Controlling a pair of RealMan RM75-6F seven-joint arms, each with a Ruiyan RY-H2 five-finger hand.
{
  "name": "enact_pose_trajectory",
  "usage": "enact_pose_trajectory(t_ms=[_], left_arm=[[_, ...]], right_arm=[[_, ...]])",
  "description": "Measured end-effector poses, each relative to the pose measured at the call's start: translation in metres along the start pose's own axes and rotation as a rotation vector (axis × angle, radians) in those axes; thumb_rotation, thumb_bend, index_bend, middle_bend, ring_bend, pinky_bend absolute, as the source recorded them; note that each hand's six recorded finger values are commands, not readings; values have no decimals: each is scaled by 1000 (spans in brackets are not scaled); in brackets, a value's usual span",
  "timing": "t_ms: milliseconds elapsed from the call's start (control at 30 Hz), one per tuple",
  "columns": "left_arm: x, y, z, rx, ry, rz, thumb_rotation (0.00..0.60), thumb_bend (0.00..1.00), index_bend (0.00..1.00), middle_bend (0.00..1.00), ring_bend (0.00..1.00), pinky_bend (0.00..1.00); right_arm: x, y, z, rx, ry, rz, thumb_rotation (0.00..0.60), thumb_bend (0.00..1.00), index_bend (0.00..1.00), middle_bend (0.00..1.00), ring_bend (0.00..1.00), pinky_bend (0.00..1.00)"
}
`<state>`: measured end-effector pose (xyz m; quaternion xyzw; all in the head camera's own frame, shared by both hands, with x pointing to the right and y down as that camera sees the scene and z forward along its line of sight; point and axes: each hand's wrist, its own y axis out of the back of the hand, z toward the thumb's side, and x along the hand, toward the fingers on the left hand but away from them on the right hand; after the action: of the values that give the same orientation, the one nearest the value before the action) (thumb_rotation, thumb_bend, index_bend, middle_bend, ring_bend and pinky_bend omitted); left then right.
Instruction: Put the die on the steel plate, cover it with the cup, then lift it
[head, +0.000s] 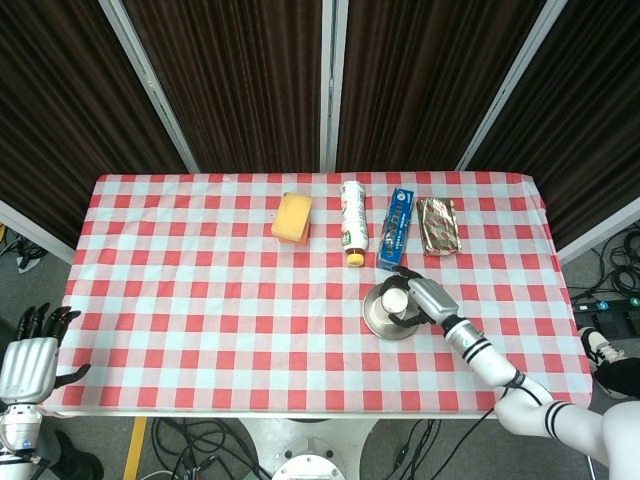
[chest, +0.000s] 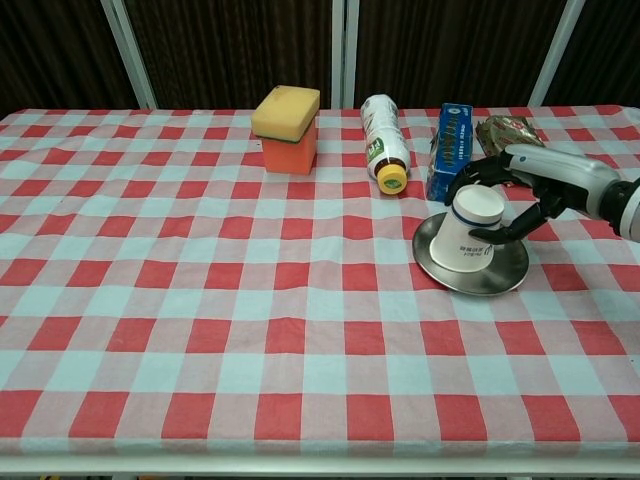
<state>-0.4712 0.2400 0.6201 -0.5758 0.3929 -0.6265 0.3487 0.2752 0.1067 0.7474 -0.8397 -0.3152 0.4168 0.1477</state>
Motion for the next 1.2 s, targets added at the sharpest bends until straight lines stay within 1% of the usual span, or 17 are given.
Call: enact_pose_trajectory(t_ms=[33,100,200,233,300,333,400,533,567,633,733,800,867,967,1033,1100,1200], left_arm=[[0,0,0,-1,1,0,600,27,193,145,46,32],[-1,0,-1,-2,5,-1,600,27,193,145,46,32],[-1,-1,-1,-2,5,-1,600,27,193,145,46,32],[-1,-1,-1,-1,5,-2,600,27,193,145,47,32],[0,-1,-1,0,5,-3,600,27,193,144,47,32],[0,-2,-1,0,5,-3,600,27,193,145,46,32],[0,-2,-1,-1,4,-2,600,27,193,144,46,32],[-1,-2,-2,-2,6,-3,600,27,193,144,46,32],[-1,-2,-2,-3,9,-4,600,28,193,144,46,32],[-1,-2,-2,-3,10,-5,600,27,193,145,46,32],[0,-2,-1,0,5,-3,600,27,193,145,46,32],[0,-2,-1,1,4,-2,600,27,193,144,46,32],[0,-1,-1,0,4,-2,600,27,193,144,46,32],[0,-1,-1,0,5,-2,600,27,193,144,47,32],[0,-1,-1,0,7,-2,600,27,193,144,47,32],[0,-1,-1,0,9,-4,600,26,193,145,46,32],[0,-1,-1,2,7,-3,600,27,193,145,46,32]], right_arm=[[-2,1,-1,-1,-3,-11,600,272,488,283,63,106],[-2,0,1,-4,5,-9,600,276,488,283,63,104],[3,-9,9,-1,38,34,600,283,490,289,63,100],[7,-13,11,6,51,60,600,283,492,291,63,99],[12,-16,12,18,60,90,600,284,495,293,63,97],[13,-15,10,23,57,93,600,284,495,293,63,97],[10,-11,8,22,47,74,600,284,495,292,62,97],[-3,4,-1,-4,7,-8,600,284,496,291,63,96],[-4,5,-2,-7,5,-14,600,285,496,291,63,95],[-2,2,1,-9,19,1,600,289,496,292,63,92],[6,-10,8,1,53,63,600,294,493,293,63,88],[10,-15,8,12,62,91,600,294,492,293,63,87],[9,-13,6,12,56,81,600,294,492,292,63,87],[2,-2,1,-6,31,25,600,293,492,291,63,87],[-1,4,-2,-13,22,1,600,294,492,291,63,87],[0,1,1,-13,33,16,600,298,492,292,63,87],[7,-11,8,-3,66,80,600,303,491,292,63,84]])
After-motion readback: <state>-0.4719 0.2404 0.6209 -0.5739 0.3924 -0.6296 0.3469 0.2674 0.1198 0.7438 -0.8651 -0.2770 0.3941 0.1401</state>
